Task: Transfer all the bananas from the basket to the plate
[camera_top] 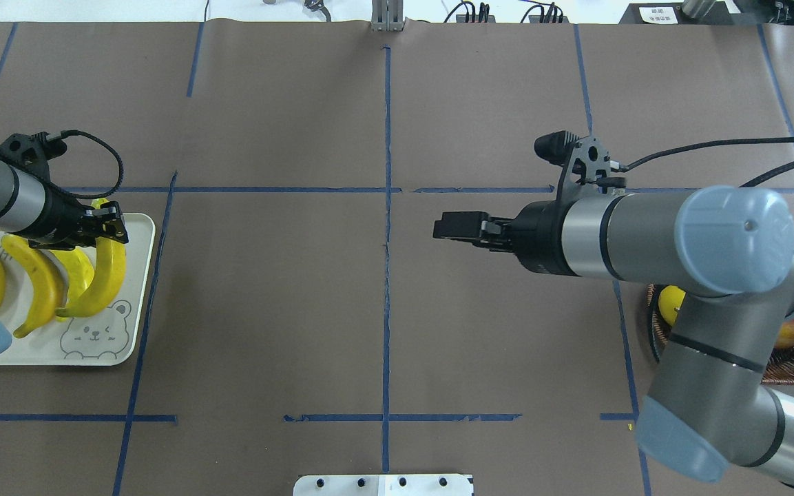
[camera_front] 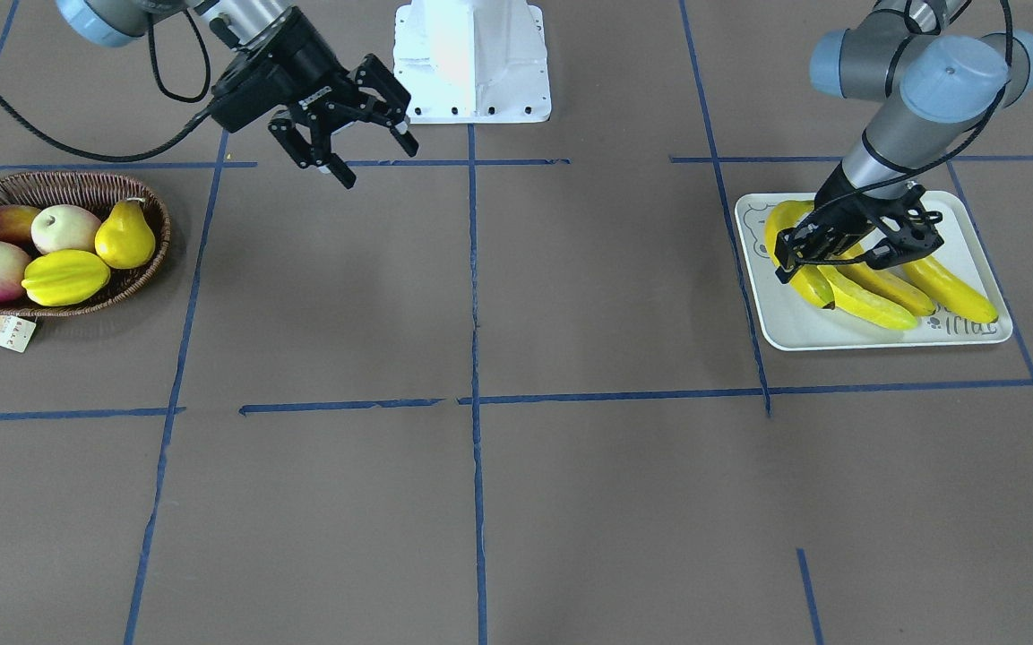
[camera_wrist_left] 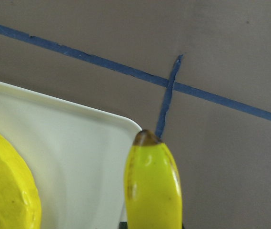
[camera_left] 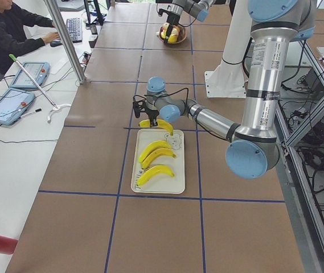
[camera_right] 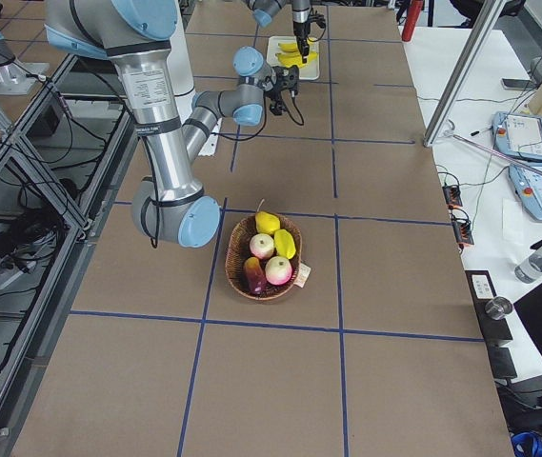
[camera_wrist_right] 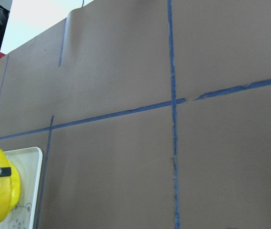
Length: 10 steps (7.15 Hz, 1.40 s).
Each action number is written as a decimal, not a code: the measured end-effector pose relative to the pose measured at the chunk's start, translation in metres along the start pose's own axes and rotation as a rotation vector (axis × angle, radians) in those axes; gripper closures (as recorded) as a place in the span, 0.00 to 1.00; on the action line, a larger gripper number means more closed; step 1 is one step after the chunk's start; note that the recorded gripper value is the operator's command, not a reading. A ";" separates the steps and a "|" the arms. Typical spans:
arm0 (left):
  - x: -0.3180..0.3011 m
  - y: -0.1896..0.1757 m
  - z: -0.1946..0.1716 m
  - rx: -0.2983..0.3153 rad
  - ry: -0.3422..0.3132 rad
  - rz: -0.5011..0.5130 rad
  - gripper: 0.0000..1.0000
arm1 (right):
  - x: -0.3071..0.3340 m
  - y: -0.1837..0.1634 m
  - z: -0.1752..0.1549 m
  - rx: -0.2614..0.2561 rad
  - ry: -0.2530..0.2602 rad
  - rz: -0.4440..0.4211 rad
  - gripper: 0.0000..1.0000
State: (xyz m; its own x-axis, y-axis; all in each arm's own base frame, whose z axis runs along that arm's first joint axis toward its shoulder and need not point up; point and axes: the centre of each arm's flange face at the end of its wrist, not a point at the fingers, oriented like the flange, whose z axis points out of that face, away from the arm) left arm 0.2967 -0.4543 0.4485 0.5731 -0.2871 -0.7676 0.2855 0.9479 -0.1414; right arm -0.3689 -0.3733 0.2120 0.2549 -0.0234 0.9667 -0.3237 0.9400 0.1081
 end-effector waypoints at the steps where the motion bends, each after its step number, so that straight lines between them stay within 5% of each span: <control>1: -0.005 0.000 0.002 -0.002 -0.008 -0.007 1.00 | 0.019 -0.021 -0.008 0.000 0.050 -0.033 0.00; 4: -0.023 -0.004 0.018 -0.012 -0.046 -0.031 0.96 | 0.060 -0.072 -0.027 -0.017 0.151 -0.098 0.00; 5: -0.027 -0.005 0.024 -0.016 -0.057 -0.037 0.77 | 0.071 -0.083 -0.032 -0.023 0.166 -0.109 0.00; 6: -0.030 -0.005 0.028 -0.020 -0.065 -0.040 0.01 | 0.080 -0.092 -0.036 -0.024 0.178 -0.116 0.00; 8: -0.031 -0.005 0.030 -0.021 -0.069 -0.037 0.00 | 0.098 -0.110 -0.042 -0.030 0.205 -0.125 0.00; 10: -0.027 -0.004 0.023 -0.018 -0.054 -0.025 0.00 | 0.132 -0.144 -0.064 -0.069 0.298 -0.185 0.00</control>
State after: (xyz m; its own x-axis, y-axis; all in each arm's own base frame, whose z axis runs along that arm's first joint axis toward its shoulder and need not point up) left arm 0.2978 -0.4535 0.4835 0.6068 -0.3171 -0.7289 0.2867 0.9426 -0.1715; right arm -0.2300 -0.4902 0.3090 0.5613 -0.1045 0.8210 -0.1873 0.9502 0.2491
